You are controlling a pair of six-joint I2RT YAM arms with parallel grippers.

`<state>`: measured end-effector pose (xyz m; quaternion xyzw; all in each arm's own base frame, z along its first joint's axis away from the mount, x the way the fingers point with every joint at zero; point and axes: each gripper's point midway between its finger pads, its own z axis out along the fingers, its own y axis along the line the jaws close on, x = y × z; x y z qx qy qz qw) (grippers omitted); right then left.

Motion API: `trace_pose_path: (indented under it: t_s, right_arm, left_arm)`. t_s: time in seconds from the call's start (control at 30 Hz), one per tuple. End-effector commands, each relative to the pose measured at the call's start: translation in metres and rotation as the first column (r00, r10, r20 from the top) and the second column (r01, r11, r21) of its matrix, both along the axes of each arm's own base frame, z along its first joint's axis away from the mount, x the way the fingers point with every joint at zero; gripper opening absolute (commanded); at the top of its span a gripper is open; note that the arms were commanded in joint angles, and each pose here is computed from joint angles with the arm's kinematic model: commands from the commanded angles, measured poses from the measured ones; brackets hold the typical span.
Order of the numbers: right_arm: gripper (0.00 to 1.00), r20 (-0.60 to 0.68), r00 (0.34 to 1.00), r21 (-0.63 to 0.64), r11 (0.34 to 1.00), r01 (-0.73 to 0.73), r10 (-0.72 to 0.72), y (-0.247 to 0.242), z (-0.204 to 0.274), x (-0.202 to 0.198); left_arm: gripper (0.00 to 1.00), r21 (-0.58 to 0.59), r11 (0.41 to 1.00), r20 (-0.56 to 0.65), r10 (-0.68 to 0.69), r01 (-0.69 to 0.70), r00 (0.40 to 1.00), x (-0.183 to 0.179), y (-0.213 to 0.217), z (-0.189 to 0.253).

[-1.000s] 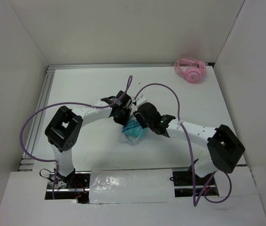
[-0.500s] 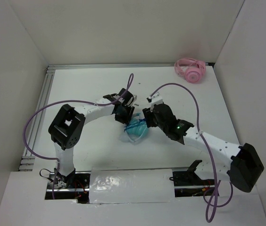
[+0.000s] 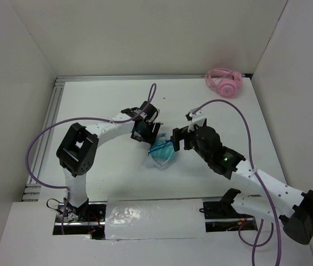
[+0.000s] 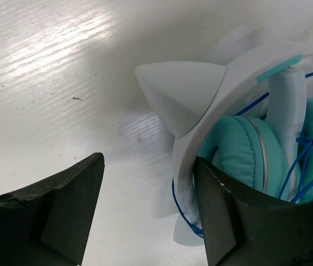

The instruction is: Wrap the headphones

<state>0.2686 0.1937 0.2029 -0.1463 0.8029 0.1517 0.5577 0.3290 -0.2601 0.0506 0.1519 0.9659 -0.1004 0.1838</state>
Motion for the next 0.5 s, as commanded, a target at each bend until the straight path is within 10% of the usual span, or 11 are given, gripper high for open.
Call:
trace_pose_path:
  t_s: [0.0, 0.47]
  right_arm:
    - [1.0, 0.01, 1.0, 0.031, 0.999, -0.004, 0.004, 0.001, 0.003, -0.001]
    - [1.0, 0.033, 0.983, 0.219, 0.961, 0.168, -0.179, -0.028, 0.044, -0.006]
  left_arm:
    - [0.78, -0.036, 0.998, 0.077, 0.045, -0.042, 0.996, 0.011, 0.0, 0.04]
    - [0.99, -0.15, 0.971, 0.222, 0.215, -0.184, 0.951, 0.003, 0.025, 0.138]
